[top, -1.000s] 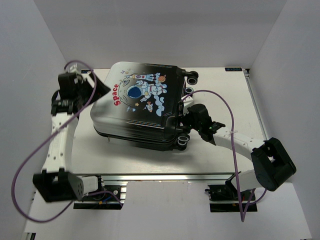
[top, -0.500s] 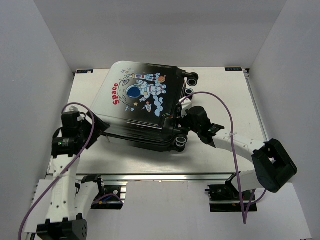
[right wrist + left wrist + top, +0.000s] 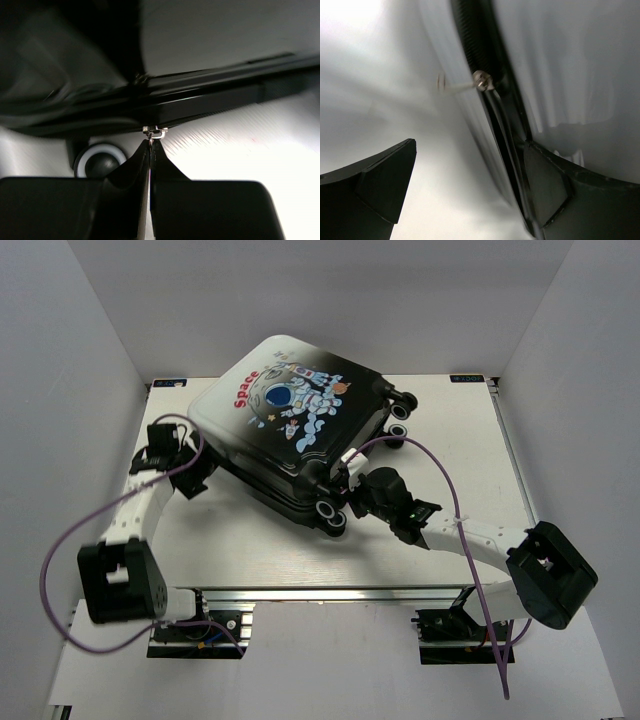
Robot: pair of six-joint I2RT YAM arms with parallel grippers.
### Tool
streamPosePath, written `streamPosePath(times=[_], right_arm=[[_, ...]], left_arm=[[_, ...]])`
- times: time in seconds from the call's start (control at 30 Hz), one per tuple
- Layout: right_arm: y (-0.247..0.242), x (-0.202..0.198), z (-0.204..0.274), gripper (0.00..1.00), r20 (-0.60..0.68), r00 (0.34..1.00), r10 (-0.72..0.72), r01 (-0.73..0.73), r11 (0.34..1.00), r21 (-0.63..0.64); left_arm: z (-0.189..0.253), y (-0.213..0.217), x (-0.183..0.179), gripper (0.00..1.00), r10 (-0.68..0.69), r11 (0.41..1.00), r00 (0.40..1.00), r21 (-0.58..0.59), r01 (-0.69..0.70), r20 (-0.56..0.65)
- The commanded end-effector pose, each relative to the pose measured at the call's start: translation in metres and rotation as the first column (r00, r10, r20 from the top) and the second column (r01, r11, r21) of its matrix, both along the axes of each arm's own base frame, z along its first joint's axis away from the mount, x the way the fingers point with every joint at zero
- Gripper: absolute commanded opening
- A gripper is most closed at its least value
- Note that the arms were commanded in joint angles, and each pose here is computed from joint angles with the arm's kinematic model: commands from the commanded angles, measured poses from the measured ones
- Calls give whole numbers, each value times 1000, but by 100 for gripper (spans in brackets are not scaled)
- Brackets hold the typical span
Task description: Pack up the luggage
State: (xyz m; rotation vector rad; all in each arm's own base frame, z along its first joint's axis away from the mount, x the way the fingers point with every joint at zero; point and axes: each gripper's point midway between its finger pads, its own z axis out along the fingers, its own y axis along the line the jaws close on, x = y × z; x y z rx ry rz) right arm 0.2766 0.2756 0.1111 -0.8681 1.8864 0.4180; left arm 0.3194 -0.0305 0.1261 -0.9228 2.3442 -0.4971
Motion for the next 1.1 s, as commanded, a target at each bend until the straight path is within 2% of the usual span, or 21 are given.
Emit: streamPosePath(times=[0.0,0.03,0.17,0.2,0.3,0.4,0.57,0.67,0.77,0.83,0.87,0.9,0.97,1.0,1.07], right_arm=[[26,-4,17,0,26,999,44,-45,996,75],[29,1,13,0,28,999,33,-35,997,68],[33,32,24,0,58,995,-80,75,994,82],[40,39,27,0,59,994,-96,91,992,91],[43,57,34,0,78,986,-144,138,987,89],[52,62,37,0,47,985,-164,157,980,124],[52,71,35,0,29,978,-205,200,973,117],[45,74,31,0,-3,972,-233,232,966,116],[38,76,33,0,-38,964,-262,264,954,141],[28,75,28,0,-67,958,-279,286,948,143],[24,73,31,0,-75,955,-286,294,943,156],[20,72,30,0,-77,954,-291,300,941,156],[7,72,26,0,-87,947,-310,320,935,154],[3,71,23,0,-95,948,-305,317,936,153],[-3,70,21,0,-90,951,-297,308,938,162]], left_arm=[[11,3,96,98,-50,998,981,47,42,189],[32,4,115,98,-66,997,971,63,52,229],[35,3,116,98,-103,993,972,79,88,210],[49,3,108,98,-116,991,963,96,95,243],[49,5,75,98,-109,988,975,128,85,193],[63,-2,40,98,-134,985,971,134,109,197],[88,-65,-6,98,-307,951,914,53,304,266],[102,-94,-24,98,-361,930,880,52,363,308],[101,-112,-29,98,-391,918,871,54,394,296],[100,-144,-33,98,-466,879,836,50,473,290],[87,-157,-33,98,-496,865,834,49,500,244],[93,-179,-37,98,-545,834,800,67,548,251],[88,-199,-40,98,-585,809,781,86,582,218],[100,-209,-41,98,-595,802,768,115,586,239],[100,-214,-42,98,-586,810,779,136,570,221]])
